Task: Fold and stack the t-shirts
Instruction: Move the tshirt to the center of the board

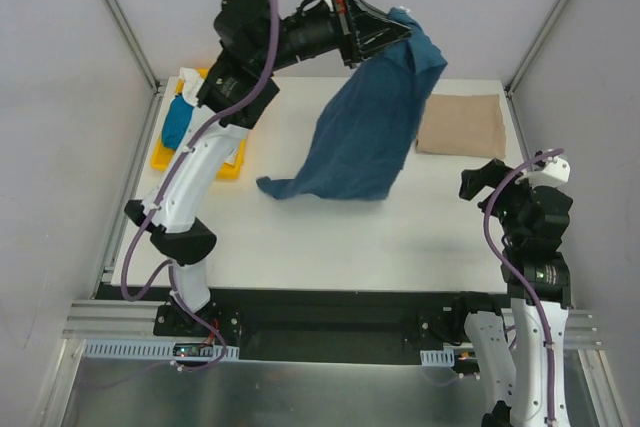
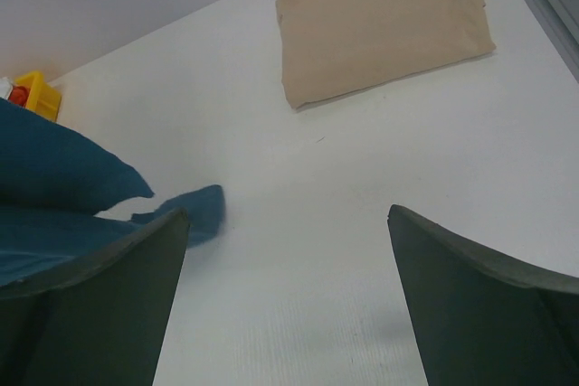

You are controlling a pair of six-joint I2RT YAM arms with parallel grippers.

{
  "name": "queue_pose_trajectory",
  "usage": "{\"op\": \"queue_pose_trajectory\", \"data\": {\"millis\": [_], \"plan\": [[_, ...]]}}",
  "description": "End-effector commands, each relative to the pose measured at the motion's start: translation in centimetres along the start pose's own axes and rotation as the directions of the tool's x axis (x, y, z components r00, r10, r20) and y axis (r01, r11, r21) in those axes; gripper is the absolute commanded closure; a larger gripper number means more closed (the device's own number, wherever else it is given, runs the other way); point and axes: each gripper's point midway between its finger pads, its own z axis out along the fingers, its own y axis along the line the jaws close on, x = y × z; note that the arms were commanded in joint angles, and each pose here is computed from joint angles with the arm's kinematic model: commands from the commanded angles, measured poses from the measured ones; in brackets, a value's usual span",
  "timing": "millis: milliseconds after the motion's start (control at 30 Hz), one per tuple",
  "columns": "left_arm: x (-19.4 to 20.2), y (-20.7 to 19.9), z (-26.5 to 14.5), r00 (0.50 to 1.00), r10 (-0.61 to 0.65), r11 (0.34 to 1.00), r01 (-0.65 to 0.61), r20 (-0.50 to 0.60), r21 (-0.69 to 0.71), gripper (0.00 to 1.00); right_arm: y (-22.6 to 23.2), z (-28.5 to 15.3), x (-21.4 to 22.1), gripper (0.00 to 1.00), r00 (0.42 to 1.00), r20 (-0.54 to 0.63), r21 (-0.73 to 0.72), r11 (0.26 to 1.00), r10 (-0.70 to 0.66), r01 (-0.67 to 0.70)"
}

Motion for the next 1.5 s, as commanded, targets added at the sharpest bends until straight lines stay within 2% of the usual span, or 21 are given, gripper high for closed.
{"op": "queue_pose_trajectory", "data": {"millis": [0, 200, 267, 333, 367, 400, 433, 467, 533, 567, 633, 667, 733, 767, 800, 867, 1000, 1167, 1367, 1400, 1467], "plan": [[-4.2, -2.4, 2.1, 0.976, 0.08, 0.993, -0.096, 0.204, 0.067, 1.0, -0.3, -0.9, -0.7, 0.04, 0.999, 0.048, 0.025, 1.0, 0.018, -0.019], [-3.6, -1.3, 2.9, 0.972, 0.064, 0.996, -0.076, 0.225, 0.046, 1.0, -1.6, -1.2, -1.2, 0.04, 0.996, 0.087, 0.093, 0.995, 0.02, -0.028], [-1.8, 1.4, 2.9, 0.977, 0.099, 0.994, -0.087, 0.191, -0.069, 1.0, -1.5, -1.0, -1.0, 0.04, 0.997, 0.077, 0.088, 0.996, 0.019, -0.026], [-2.5, 2.0, 0.9, 0.966, 0.179, 0.975, -0.148, 0.188, -0.168, 1.0, -1.2, -0.7, -0.7, 0.04, 0.999, 0.052, 0.072, 0.997, 0.012, -0.016], [0.9, 4.4, 0.5, 0.981, 0.159, 0.964, -0.13, 0.114, -0.231, 1.0, -1.1, -0.3, -0.4, 0.04, 1.0, 0.027, 0.068, 0.998, 0.01, -0.012], [-0.4, 4.3, -1.6, 0.972, 0.193, 0.941, -0.146, 0.131, -0.304, 1.0, -1.0, -0.1, -0.3, 0.04, 1.0, 0.015, 0.063, 0.998, 0.006, -0.007], [0.3, 5.6, -2.9, 0.969, 0.225, 0.913, -0.174, 0.101, -0.37, 1.0, -0.9, -0.1, -0.2, 0.04, 1.0, -0.001, 0.061, 0.998, 0.008, -0.008], [5.0, 8.2, -4.2, 0.983, 0.184, 0.883, -0.161, 0.01, -0.441, 1.0, -0.9, 0.1, -0.1, 0.04, 1.0, -0.01, 0.062, 0.998, 0.005, -0.005], [4.6, 10.1, -9.4, 0.977, 0.214, 0.758, -0.159, 0.01, -0.632, 1.0, -1.1, 0.7, 0.4, 0.04, 0.999, -0.037, 0.069, 0.998, 0.007, -0.004], [9.2, 12.4, -12.0, 0.984, 0.164, 0.687, -0.164, -0.069, -0.708, 1.0, -1.1, 0.9, 0.6, 0.04, 0.999, -0.047, 0.073, 0.997, 0.008, -0.004], [8.9, 12.4, -17.5, 0.982, 0.183, 0.552, -0.14, -0.044, -0.822, 1.0, -1.4, 1.6, 1.1, 0.04, 0.996, -0.082, 0.09, 0.996, 0.022, -0.015], [13.3, 13.5, -19.9, 0.985, 0.131, 0.499, -0.16, -0.108, -0.852, 1.0, -1.4, 1.7, 1.2, 0.04, 0.995, -0.094, 0.094, 0.995, 0.025, -0.016], [13.8, 12.0, -23.6, 0.989, 0.131, 0.462, -0.117, -0.063, -0.879, 1.0, -1.7, 2.5, 2.1, 0.04, 0.988, -0.154, 0.118, 0.993, 0.032, -0.014], [17.3, 12.2, -25.3, 0.992, 0.08, 0.449, -0.119, -0.093, -0.886, 1.0, -1.7, 2.7, 2.0, 0.04, 0.985, -0.17, 0.127, 0.992, 0.037, -0.015], [16.8, 10.8, -26.3, 0.996, 0.079, 0.473, -0.063, -0.029, -0.879, 1.0, -1.9, 2.9, 2.4, 0.04, 0.98, -0.195, 0.142, 0.99, 0.048, -0.02], [19.1, 10.2, -27.7, 0.999, 0.045, 0.485, -0.046, -0.027, -0.874, 1.0, -2.6, 4.1, 3.3, 0.04, 0.966, -0.247, 0.187, 0.982, 0.071, -0.025], [18.3, 8.6, -29.6, 0.996, 0.073, 0.488, 0.003, 0.044, -0.873, 1.0, -2.8, 6.2, 5.0, 0.04, 0.93, -0.347, 0.222, 0.974, 0.125, -0.048], [19.6, 9.4, -30.4, 0.998, 0.062, 0.449, -0.015, 0.014, -0.893, 1.0, -0.7, 10.0, 8.1, 0.01, 0.837, -0.513, 0.192, 0.976, 0.19, -0.103], [21.1, 10.1, -31.0, 0.999, 0.027, 0.412, -0.036, -0.027, -0.911, 1.0, 3.2, 14.8, 9.2, 0.01, 0.801, -0.582, 0.175, 0.984, 0.136, -0.04], [21.1, 10.1, -31.2, 0.999, 0.026, 0.404, -0.029, -0.02, -0.914, 1.0, 2.6, 16.1, 10.9, 0.04, 0.767, -0.625, 0.214, 0.977, 0.145, -0.01], [21.2, 10.0, -31.3, 1.0, 0.023, 0.399, -0.022, -0.014, -0.917, 1.0, 4.0, 18.0, 11.0, 0.1, 0.755, -0.64, 0.199, 0.98, 0.139, -0.012]]}}
